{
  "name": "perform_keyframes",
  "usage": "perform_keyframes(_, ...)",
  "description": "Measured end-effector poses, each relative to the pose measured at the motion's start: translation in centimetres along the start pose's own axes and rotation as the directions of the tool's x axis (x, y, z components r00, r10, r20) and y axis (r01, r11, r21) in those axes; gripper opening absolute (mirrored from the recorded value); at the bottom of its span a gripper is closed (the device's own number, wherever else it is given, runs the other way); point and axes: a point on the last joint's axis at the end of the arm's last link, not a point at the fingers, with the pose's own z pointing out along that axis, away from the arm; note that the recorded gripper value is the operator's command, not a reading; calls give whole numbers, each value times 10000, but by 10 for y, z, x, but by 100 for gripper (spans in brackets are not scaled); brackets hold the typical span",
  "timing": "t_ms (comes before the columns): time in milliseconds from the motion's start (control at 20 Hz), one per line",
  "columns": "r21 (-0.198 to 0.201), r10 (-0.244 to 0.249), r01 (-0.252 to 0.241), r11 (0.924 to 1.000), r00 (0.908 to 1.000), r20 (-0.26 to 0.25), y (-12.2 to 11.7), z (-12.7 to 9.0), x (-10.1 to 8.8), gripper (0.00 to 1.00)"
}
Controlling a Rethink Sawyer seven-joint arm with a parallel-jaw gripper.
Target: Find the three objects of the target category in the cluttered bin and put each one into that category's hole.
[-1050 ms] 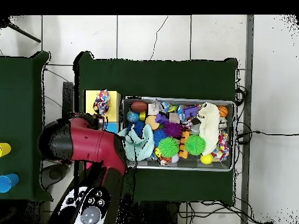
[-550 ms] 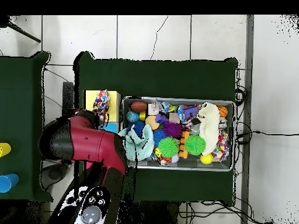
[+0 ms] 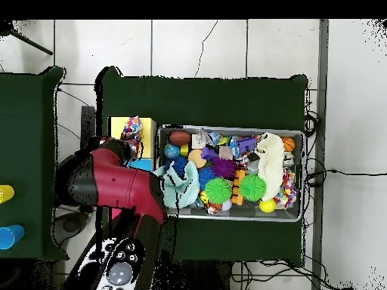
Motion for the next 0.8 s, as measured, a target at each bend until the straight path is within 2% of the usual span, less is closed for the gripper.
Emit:
perform_keyframes(200,161,42,-42,9999,10000,27,-8,15,4,0)
perform_keyframes(450,313,122,-114,9994,9996,-243,-19,33,13,0)
perform_keyframes(800,324,134,-116,9994,9985,-540,-18,47,25,0)
